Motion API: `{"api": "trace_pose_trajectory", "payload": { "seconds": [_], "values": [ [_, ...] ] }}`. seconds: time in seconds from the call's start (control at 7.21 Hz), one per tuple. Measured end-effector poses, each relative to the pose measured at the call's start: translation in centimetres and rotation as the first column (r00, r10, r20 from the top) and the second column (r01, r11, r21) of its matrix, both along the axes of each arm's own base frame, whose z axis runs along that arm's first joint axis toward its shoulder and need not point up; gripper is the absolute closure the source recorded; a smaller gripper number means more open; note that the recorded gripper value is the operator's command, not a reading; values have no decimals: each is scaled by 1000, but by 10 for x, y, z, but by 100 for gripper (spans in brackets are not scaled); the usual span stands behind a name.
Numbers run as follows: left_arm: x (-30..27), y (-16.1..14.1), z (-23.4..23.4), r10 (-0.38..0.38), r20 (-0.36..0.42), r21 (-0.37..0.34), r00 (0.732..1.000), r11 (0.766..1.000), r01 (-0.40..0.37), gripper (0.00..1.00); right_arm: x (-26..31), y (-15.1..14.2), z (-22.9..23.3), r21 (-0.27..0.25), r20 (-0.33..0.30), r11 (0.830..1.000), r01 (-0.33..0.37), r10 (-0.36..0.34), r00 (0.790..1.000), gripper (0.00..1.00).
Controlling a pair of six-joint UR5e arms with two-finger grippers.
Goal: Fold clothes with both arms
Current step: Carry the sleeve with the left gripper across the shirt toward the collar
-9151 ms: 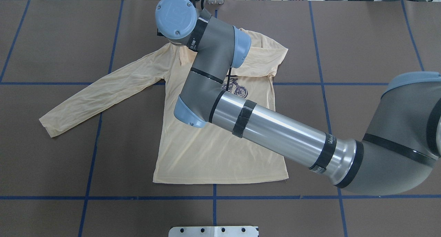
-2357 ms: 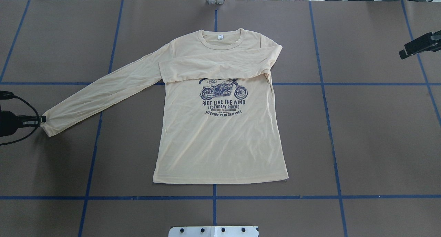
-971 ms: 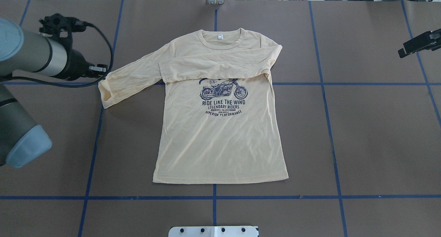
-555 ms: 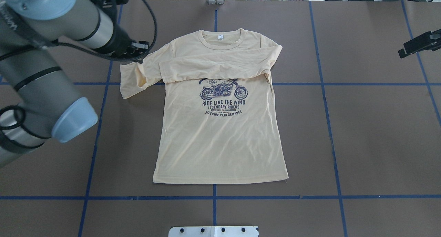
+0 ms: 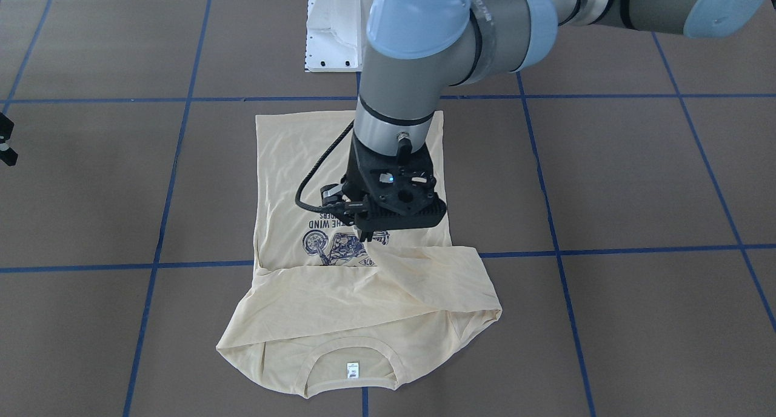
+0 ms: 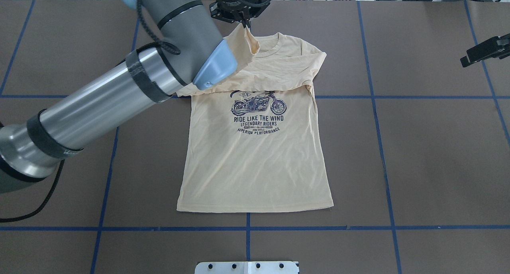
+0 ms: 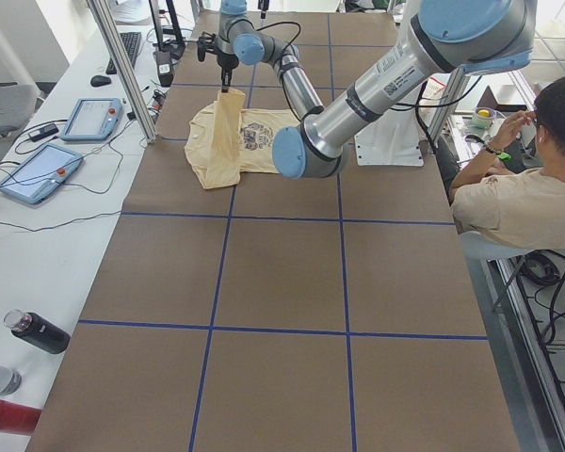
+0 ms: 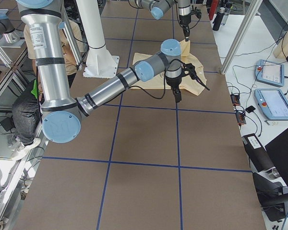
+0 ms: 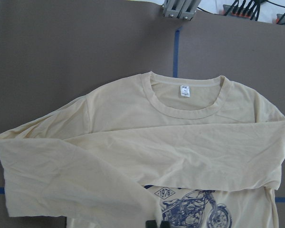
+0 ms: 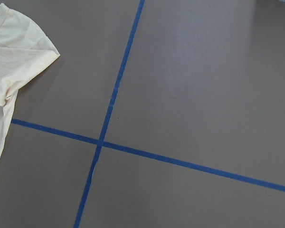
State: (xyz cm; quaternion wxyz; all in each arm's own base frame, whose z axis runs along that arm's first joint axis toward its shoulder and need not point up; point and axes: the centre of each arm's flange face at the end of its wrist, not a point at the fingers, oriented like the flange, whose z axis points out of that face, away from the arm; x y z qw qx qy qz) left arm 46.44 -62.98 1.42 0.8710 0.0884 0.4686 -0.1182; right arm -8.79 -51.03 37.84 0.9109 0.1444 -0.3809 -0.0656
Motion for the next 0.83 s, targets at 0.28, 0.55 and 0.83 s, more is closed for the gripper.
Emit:
{"api": "trace_pose_trajectory", "payload": {
  "seconds": [0.28,0.55,0.83],
  "values": [
    [53,-13,-4,-17,-37,-38,999,999,16,100,0,0,0,0,0,1000,0,0,1000,0],
    [105,-1,5,-59,-60,-84,996,995,54,100,0,-1,0,-1,0,1000,0,0,1000,0],
    [155,12,0,-164,-105,-140,981,979,149,100,0,-1,0,-1,0,1000,-1,1,1000,0]
  ]
}}
